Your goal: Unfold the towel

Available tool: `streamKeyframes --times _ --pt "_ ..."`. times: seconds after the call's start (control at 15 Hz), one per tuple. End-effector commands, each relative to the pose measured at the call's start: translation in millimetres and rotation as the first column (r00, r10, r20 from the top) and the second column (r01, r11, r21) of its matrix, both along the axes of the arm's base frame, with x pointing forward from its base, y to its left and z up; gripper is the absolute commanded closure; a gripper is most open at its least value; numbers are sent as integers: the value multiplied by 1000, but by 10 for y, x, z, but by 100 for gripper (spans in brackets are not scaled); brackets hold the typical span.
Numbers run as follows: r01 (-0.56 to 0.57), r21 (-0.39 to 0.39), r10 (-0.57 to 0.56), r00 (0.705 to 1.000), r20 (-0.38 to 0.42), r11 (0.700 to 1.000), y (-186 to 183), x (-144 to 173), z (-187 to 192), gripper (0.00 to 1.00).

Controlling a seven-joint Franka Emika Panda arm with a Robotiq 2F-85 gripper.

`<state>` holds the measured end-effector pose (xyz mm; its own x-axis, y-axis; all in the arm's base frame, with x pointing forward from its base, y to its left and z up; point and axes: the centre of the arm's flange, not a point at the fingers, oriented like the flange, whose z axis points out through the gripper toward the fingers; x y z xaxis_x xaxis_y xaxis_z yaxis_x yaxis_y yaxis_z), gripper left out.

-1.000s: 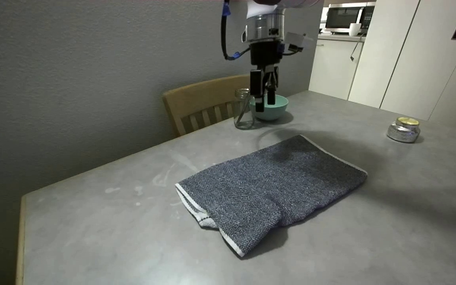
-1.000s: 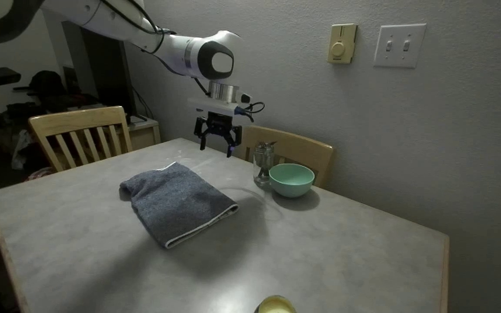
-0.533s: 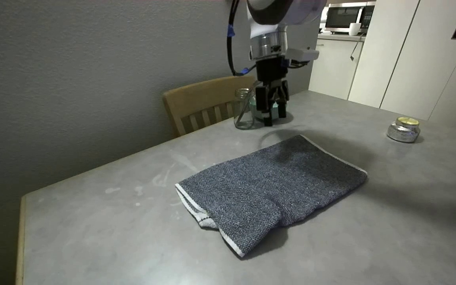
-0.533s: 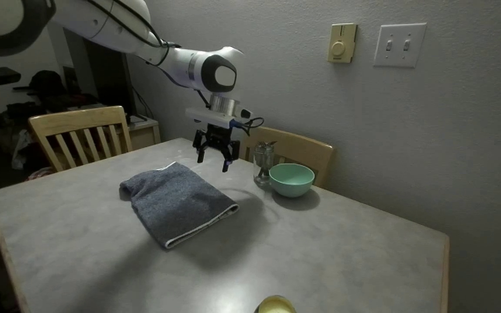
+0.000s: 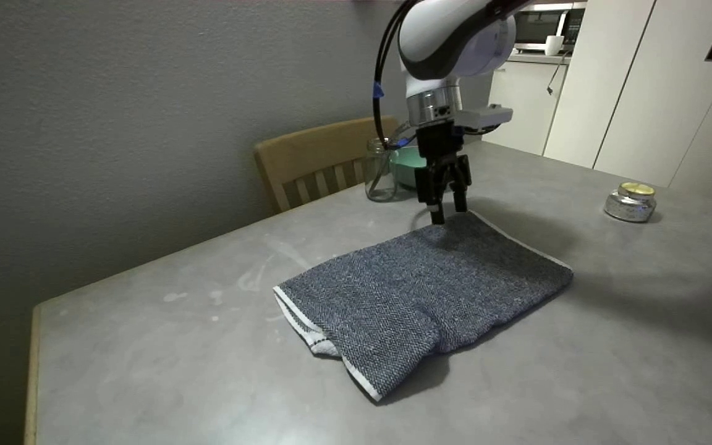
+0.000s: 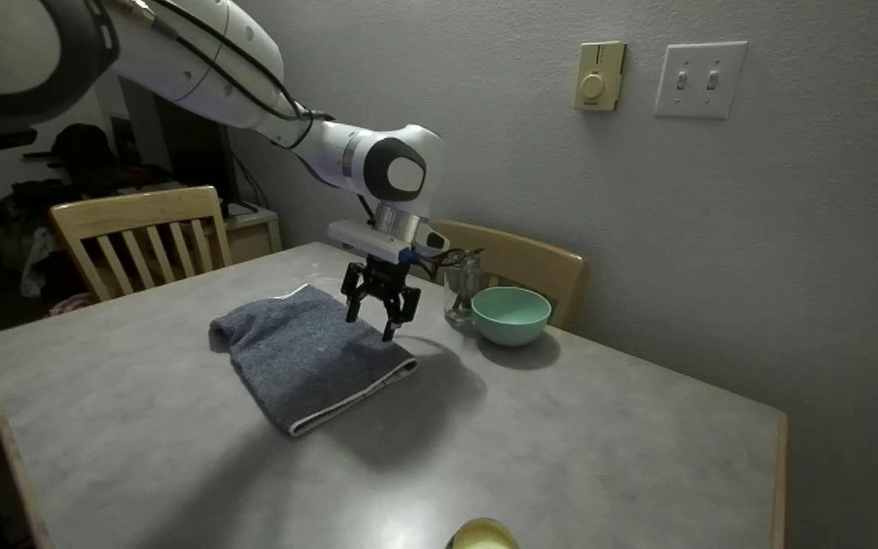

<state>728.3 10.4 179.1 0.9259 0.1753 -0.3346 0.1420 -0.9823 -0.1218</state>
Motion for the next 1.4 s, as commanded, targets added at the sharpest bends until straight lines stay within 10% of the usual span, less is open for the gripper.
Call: streamKeyframes --times 0.0,0.53,1.0,1.33 --pt "84 28 -83 996 -39 996 -220 -248 -58 40" --pt "188 58 -179 976 -124 980 -582 -543 -396 96" --pt "27 -154 -56 981 -184 988 -693 -650 -479 100" --pt "-157 -337 96 977 -188 928 -646 -586 -455 100"
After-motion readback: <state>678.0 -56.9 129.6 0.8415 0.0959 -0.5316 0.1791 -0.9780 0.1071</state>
